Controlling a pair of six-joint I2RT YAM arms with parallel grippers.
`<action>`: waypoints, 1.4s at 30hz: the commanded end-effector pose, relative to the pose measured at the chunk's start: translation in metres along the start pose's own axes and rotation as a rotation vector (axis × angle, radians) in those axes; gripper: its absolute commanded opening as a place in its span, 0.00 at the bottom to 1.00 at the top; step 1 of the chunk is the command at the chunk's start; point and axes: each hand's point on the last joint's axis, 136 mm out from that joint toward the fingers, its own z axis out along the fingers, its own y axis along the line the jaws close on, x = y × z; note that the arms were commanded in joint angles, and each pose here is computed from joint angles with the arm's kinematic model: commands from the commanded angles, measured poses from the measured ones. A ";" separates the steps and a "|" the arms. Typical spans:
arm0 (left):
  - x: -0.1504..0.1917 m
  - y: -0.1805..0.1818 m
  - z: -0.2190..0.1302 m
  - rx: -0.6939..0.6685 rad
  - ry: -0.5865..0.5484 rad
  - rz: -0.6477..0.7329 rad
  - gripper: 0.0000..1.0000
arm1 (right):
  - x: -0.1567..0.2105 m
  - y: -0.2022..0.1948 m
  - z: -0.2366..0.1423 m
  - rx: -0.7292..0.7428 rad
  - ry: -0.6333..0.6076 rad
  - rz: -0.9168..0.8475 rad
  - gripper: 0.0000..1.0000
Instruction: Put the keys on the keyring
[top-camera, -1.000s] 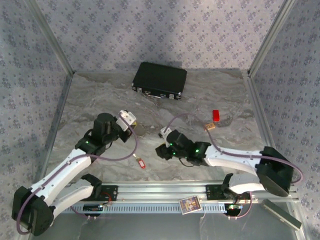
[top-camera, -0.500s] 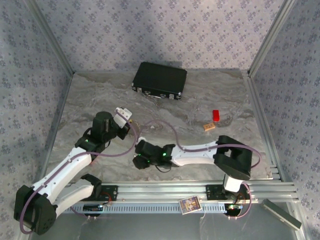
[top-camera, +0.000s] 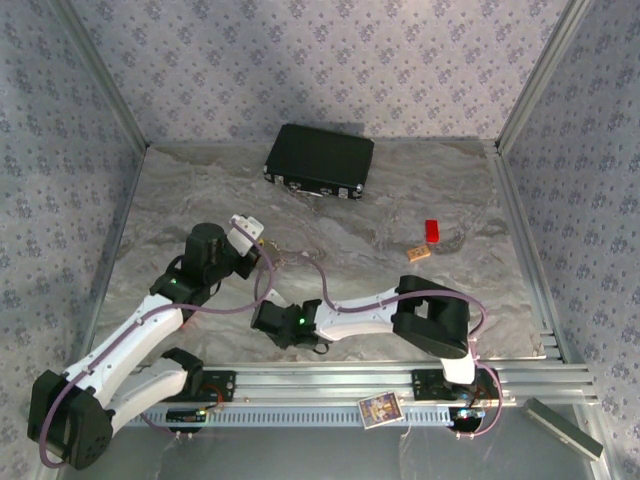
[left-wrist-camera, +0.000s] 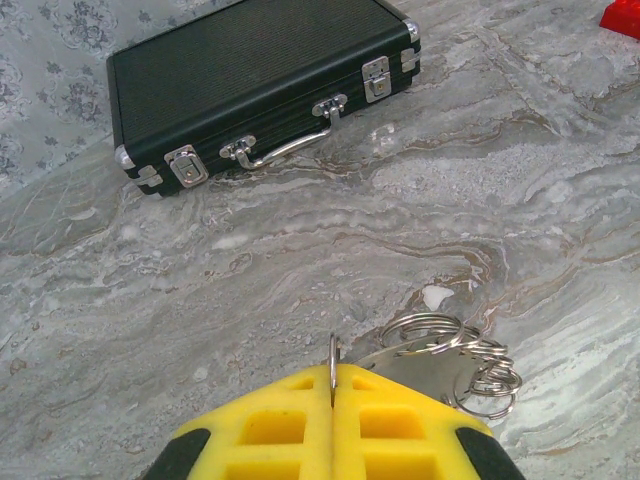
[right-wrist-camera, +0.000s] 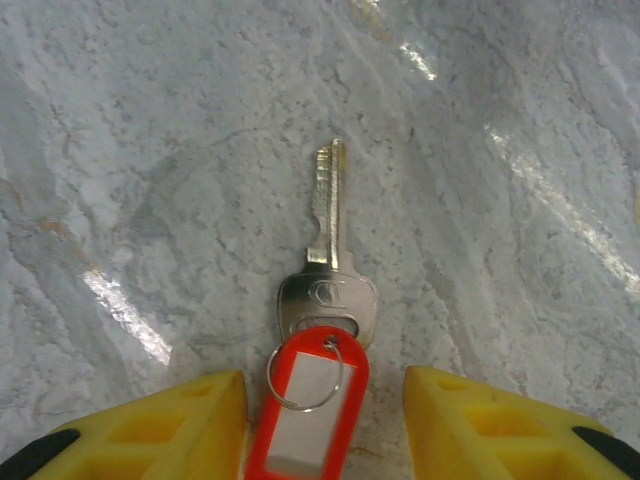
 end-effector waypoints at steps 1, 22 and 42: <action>-0.017 0.006 -0.008 -0.022 -0.051 0.008 0.00 | 0.009 -0.009 0.004 0.063 0.034 -0.018 0.41; -0.011 -0.007 -0.005 0.050 -0.038 0.054 0.00 | 0.047 -0.112 -0.027 0.219 0.125 0.167 0.26; -0.017 -0.022 -0.006 0.133 -0.073 0.057 0.00 | 0.041 -0.135 -0.037 0.165 0.112 0.842 0.36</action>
